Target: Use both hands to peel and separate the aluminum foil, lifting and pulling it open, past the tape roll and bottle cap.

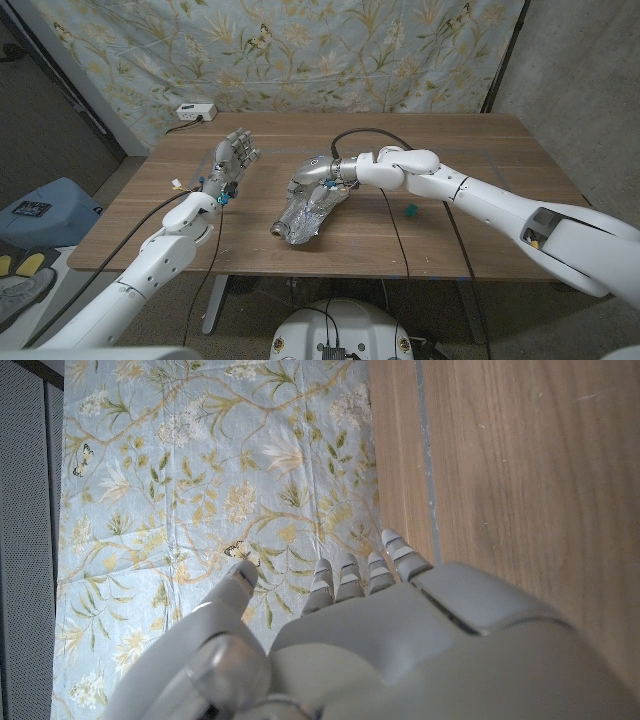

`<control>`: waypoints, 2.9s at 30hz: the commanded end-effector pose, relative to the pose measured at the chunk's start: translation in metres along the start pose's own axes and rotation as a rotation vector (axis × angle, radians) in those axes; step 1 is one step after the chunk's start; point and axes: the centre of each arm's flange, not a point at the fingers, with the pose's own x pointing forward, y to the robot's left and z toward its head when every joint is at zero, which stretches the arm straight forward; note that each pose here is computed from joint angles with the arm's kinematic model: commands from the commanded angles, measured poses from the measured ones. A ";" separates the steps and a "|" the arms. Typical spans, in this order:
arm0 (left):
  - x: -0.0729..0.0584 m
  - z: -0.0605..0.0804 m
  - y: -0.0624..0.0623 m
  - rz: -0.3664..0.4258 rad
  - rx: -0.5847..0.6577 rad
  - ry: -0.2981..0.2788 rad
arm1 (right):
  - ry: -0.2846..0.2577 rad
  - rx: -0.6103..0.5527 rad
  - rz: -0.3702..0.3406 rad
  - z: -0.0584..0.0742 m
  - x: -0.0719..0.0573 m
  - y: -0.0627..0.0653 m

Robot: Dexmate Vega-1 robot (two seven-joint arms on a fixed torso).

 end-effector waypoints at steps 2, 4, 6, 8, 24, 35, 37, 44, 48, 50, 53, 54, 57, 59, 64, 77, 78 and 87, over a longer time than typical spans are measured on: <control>-0.004 0.001 -0.005 -0.002 0.005 -0.003 | -0.005 0.044 -0.023 0.001 -0.013 -0.009; -0.004 0.001 -0.007 -0.002 0.008 -0.003 | -0.006 0.053 -0.024 0.000 -0.016 -0.009; -0.005 0.001 -0.009 -0.004 0.008 -0.003 | -0.007 0.066 -0.024 0.000 -0.018 -0.010; -0.005 0.001 -0.011 -0.007 0.011 -0.002 | -0.009 0.083 -0.025 0.000 -0.020 -0.010; -0.004 0.003 -0.028 -0.026 0.033 0.003 | -0.009 0.178 -0.039 -0.005 -0.042 -0.020; -0.001 0.002 -0.036 -0.033 0.037 0.010 | -0.010 0.277 -0.042 -0.014 -0.057 -0.031; 0.000 0.002 -0.037 -0.034 0.039 0.011 | -0.013 0.298 -0.045 -0.016 -0.060 -0.032; 0.005 0.002 -0.041 -0.040 0.042 0.014 | -0.014 0.339 -0.068 -0.023 -0.070 -0.039; 0.008 0.002 -0.044 -0.045 0.044 0.015 | -0.011 0.374 -0.074 -0.026 -0.077 -0.044; 0.010 0.002 -0.045 -0.049 0.042 0.015 | -0.012 0.415 -0.072 -0.028 -0.080 -0.047; 0.011 0.001 -0.047 -0.053 0.040 0.017 | -0.011 0.431 -0.079 -0.029 -0.084 -0.051; 0.012 0.001 -0.047 -0.055 0.039 0.018 | -0.013 0.441 -0.079 -0.030 -0.085 -0.052; 0.014 0.000 -0.049 -0.060 0.038 0.020 | -0.017 0.460 -0.076 -0.030 -0.088 -0.056; 0.015 0.000 -0.049 -0.060 0.037 0.020 | -0.021 0.473 -0.077 -0.030 -0.089 -0.058; 0.018 -0.001 -0.050 -0.067 0.036 0.027 | -0.030 0.496 -0.078 -0.030 -0.092 -0.062; 0.029 -0.001 -0.050 -0.087 0.029 0.036 | -0.044 0.642 -0.086 -0.043 -0.100 -0.076; 0.030 -0.001 -0.050 -0.090 0.028 0.037 | -0.049 0.695 -0.074 -0.048 -0.100 -0.077; 0.036 -0.001 -0.048 -0.097 0.024 0.041 | -0.058 0.822 -0.054 -0.071 -0.100 -0.077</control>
